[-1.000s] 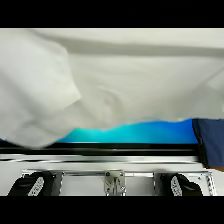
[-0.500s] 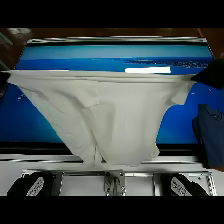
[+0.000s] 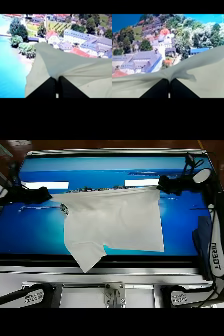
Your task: Fold the shirts.
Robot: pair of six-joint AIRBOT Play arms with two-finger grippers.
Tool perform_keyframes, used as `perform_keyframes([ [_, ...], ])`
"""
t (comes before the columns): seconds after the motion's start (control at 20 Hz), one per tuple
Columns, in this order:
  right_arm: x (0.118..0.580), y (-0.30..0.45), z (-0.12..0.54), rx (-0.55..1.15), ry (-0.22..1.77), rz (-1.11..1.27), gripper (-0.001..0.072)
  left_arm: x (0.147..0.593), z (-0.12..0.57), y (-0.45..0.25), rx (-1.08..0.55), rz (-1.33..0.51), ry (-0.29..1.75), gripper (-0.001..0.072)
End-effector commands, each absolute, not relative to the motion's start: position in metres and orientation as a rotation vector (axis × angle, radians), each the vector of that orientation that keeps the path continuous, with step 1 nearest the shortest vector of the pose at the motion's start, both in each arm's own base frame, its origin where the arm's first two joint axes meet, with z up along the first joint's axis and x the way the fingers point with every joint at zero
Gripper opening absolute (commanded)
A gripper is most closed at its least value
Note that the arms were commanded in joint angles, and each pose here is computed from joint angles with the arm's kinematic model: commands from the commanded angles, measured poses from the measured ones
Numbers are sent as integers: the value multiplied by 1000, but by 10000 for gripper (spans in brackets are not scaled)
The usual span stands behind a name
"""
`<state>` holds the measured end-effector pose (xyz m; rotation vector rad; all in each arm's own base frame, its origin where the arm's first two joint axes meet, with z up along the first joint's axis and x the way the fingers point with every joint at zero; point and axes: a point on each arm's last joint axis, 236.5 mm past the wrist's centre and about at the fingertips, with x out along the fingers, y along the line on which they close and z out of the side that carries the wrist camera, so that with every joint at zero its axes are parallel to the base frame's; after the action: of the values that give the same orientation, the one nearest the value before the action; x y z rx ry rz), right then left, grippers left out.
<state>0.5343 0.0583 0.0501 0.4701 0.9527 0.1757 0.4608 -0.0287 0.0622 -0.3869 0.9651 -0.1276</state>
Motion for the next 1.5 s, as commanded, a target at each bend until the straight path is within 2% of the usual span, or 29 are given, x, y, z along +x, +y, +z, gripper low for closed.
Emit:
perform_keyframes([
  [0.0,545,92,5,507,1005,185,65,459,-8,-65,-494,-183,1154,42],
  [0.05,541,97,2,523,1028,194,102,453,-17,-72,-514,-200,1198,75],
  [0.1,541,100,5,533,1024,203,322,446,-20,-76,-534,-214,1232,242],
  [0.15,536,100,13,535,1037,222,596,439,-18,-76,-543,-225,1263,456],
  [0.2,528,93,24,503,1058,243,608,429,-13,-70,-546,-237,1303,568],
  [0.3,497,59,44,397,1129,243,612,408,2,-44,-534,-269,1353,569],
  [0.45,396,-35,44,294,1434,56,611,357,11,7,-565,-262,1429,568],
  [0.55,338,-65,34,389,1545,-15,611,306,-9,22,-645,-257,1505,568],
  [0.65,308,-67,19,530,1507,-39,611,264,-45,20,-753,-228,1536,568],
  [0.75,296,-54,5,658,1435,-33,612,245,-71,2,-856,-248,1523,568],
  [0.85,294,-41,-6,741,1398,-24,611,250,-86,-14,-926,-236,1466,568],
  [0.95,296,-32,-12,794,1390,-6,611,255,-100,-23,-928,-208,1448,568],
  [1.25,304,-35,-12,799,1350,-19,612,280,-121,-65,-930,-245,1435,565],
  [1.3,304,-35,-12,797,1350,-18,612,285,-122,-72,-938,-251,1423,544],
  [1.4,301,-39,-15,774,1364,-34,614,296,-126,-78,-949,-227,1394,415],
  [1.45,295,-46,-20,753,1386,-72,622,301,-127,-77,-951,-205,1380,378],
])
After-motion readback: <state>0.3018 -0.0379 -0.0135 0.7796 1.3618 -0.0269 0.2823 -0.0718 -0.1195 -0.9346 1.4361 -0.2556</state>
